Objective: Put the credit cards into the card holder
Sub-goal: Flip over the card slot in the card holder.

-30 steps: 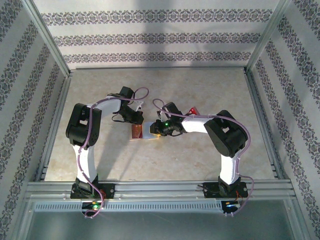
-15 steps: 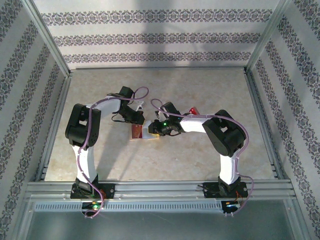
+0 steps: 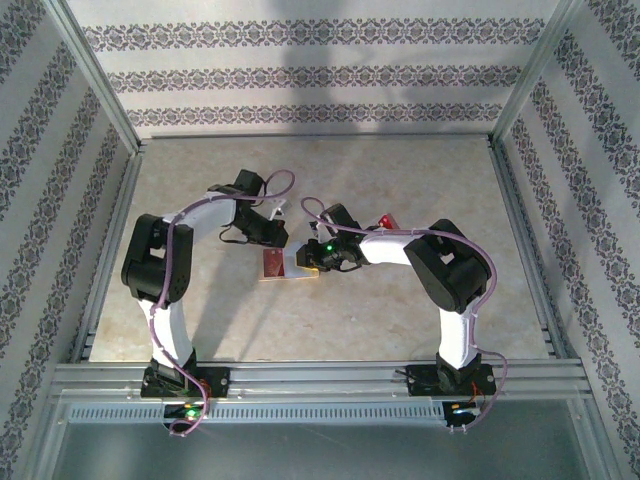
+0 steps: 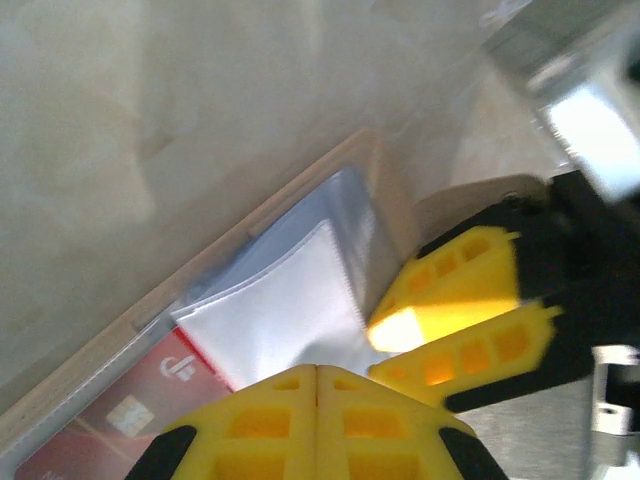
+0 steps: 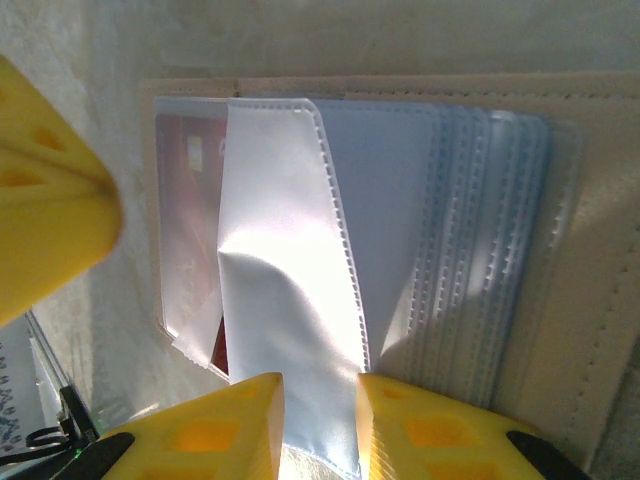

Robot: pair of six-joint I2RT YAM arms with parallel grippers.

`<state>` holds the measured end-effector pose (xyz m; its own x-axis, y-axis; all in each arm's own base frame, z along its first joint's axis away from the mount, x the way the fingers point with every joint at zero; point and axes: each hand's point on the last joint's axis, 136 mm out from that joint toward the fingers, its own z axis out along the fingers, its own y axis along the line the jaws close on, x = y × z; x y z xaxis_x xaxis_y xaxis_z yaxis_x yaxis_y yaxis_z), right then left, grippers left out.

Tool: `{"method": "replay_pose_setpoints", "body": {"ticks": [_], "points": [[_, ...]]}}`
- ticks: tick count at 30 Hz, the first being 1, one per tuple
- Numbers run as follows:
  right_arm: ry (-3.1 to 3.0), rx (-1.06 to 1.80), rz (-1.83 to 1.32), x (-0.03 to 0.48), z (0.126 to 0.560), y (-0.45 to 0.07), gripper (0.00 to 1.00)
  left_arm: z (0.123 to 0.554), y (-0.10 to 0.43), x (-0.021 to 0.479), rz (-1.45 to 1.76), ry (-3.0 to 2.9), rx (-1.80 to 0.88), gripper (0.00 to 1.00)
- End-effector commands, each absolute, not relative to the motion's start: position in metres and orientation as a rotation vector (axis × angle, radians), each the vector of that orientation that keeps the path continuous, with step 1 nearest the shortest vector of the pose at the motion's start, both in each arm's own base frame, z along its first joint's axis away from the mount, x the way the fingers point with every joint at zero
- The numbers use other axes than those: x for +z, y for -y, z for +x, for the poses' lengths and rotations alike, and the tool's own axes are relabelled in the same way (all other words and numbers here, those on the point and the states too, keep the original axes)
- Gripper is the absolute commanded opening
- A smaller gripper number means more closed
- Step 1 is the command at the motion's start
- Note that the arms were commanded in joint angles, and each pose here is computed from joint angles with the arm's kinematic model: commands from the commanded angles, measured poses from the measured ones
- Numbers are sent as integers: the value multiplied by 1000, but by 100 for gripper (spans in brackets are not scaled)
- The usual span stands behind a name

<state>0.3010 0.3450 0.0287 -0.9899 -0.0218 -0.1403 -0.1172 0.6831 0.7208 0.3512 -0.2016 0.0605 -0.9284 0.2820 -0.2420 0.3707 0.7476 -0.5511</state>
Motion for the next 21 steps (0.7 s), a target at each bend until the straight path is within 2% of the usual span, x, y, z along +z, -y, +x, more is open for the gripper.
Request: {"method": "replay_pose_setpoints", "body": {"ticks": [1, 9, 21], "points": [[-2800, 1163, -127, 18, 298, -345, 28, 343, 196, 34, 555, -2864, -857, 0], [-2786, 1164, -115, 24, 299, -338, 27, 342, 187, 14, 583, -2891, -756, 0], [-2766, 1188, -95, 36, 306, -337, 28, 339, 183, 12, 608, -2888, -734, 0]]}}
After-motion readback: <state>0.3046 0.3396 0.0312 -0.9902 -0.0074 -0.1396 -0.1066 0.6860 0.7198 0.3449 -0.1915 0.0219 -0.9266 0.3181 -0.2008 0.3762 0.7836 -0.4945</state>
